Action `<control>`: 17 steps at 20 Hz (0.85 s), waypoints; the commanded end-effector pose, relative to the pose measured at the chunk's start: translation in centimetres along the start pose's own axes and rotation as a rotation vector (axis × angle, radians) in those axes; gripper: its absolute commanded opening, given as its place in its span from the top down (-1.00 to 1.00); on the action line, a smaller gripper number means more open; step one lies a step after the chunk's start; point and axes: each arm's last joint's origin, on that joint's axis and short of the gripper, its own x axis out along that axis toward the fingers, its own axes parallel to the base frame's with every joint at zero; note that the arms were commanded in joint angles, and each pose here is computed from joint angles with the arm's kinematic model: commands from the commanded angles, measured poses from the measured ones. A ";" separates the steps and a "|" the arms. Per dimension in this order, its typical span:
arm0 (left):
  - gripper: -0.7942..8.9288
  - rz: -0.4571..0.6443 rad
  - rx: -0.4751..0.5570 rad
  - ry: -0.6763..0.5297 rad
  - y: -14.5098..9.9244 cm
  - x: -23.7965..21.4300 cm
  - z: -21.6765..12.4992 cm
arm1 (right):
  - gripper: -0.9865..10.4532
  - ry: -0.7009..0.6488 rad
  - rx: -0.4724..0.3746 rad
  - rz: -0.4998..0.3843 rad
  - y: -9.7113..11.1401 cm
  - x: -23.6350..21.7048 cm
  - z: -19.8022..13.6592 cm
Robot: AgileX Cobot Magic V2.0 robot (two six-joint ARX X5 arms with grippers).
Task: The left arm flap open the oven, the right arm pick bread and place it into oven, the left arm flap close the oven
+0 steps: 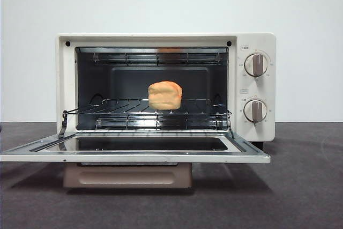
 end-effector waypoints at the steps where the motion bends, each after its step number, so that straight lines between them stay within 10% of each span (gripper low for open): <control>1: 0.81 0.009 -0.040 0.034 0.8 0.9 -0.5 | 0.09 -0.016 -0.013 -0.010 0.1 -0.1 0.2; 17: 0.81 -0.099 -0.119 0.259 1.9 4.8 -1.7 | 0.09 -0.082 -0.013 -0.018 0.2 -0.2 0.8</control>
